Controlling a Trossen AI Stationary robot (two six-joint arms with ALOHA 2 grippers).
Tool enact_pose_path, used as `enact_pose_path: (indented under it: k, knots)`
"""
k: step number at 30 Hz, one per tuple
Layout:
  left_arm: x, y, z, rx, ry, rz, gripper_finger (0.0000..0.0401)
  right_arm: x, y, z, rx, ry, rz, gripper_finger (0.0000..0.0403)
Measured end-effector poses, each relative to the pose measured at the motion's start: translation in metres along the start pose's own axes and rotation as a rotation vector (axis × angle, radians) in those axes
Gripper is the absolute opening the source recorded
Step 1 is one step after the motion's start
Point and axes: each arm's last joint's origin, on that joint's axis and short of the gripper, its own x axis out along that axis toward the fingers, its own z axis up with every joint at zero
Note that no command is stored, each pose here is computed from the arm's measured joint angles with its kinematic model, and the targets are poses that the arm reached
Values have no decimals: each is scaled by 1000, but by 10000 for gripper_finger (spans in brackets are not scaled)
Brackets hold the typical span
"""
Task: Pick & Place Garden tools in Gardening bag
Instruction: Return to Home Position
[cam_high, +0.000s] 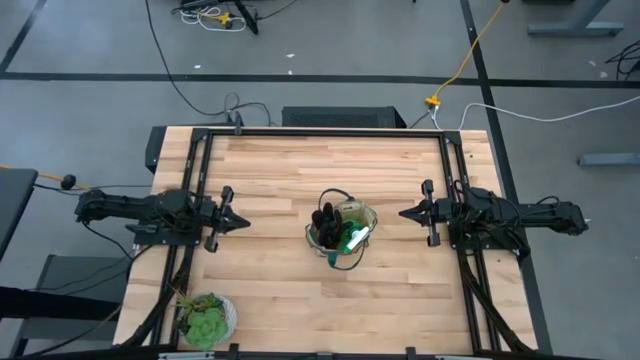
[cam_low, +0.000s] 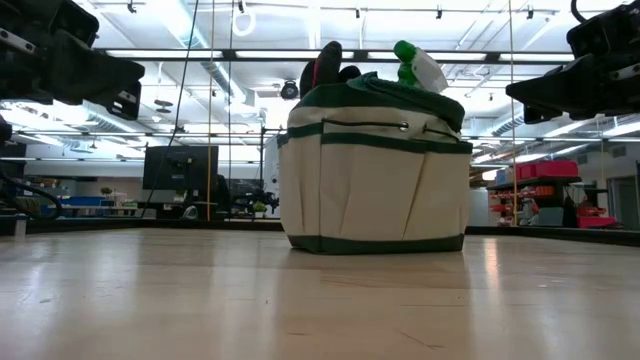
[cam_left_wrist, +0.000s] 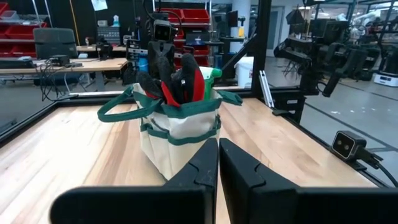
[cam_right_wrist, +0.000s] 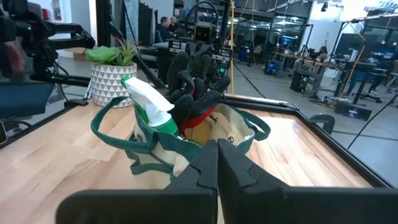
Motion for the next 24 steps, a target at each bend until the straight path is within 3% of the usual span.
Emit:
enact_pose_path:
  k: [24]
  knots:
    - [0,0,1,2,-9,-1,21,0,0,0,0,0,0,2]
